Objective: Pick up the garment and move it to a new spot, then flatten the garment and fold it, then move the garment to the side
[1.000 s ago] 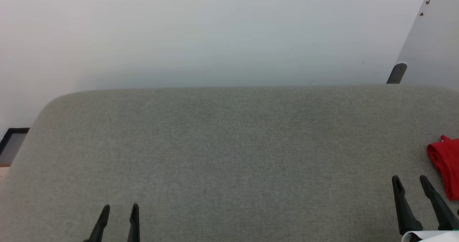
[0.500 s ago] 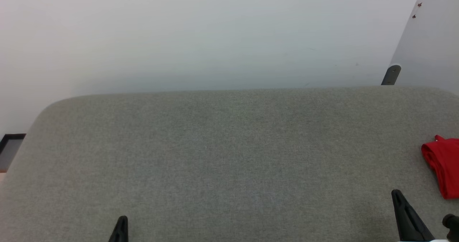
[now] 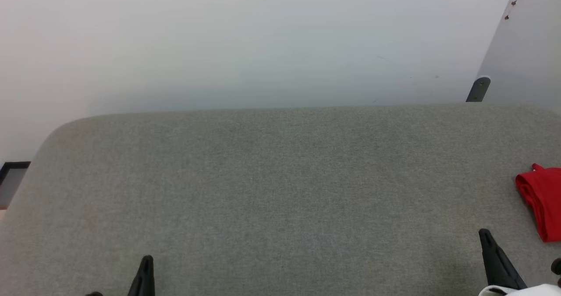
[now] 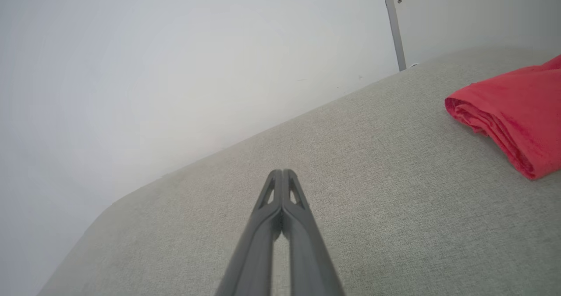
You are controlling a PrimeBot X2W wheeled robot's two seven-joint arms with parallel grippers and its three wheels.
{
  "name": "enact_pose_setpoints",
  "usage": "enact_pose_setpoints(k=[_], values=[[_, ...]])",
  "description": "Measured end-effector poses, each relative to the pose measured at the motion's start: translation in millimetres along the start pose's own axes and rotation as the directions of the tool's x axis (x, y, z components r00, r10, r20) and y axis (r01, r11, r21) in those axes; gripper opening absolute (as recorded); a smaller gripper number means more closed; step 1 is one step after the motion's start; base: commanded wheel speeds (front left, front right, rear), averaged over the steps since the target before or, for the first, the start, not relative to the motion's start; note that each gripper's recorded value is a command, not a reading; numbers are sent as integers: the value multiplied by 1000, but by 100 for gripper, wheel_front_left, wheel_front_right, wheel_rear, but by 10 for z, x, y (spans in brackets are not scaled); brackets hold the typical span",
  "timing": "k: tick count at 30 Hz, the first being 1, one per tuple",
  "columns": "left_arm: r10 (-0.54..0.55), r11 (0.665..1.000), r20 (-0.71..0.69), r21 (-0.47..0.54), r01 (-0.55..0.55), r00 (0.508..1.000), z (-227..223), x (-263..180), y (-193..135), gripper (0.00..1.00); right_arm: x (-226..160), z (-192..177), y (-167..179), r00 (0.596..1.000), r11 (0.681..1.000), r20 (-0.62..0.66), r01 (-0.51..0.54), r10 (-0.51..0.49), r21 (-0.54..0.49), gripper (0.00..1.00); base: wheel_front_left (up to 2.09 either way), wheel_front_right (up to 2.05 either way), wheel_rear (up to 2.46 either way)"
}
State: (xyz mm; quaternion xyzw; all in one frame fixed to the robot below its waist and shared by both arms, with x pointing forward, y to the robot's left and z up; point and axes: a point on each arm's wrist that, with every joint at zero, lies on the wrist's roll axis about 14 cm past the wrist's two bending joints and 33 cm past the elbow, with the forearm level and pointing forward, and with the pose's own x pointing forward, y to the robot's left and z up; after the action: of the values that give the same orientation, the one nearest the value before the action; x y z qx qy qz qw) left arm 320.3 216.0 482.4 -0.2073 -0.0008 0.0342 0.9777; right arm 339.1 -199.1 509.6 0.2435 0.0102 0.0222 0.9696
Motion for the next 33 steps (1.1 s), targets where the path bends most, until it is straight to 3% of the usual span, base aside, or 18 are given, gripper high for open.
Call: enact_pose_setpoints(k=[14,33], values=[[24,976,-12,-218,-26,1000,10,122,-4,0,91,1,-26,1000,979,3,15,-16,203,0,0,0,0],[29,890,-31,-454,-39,999,22,262,-31,0,202,3,-37,1000,905,8,22,-28,425,0,0,0,0]])
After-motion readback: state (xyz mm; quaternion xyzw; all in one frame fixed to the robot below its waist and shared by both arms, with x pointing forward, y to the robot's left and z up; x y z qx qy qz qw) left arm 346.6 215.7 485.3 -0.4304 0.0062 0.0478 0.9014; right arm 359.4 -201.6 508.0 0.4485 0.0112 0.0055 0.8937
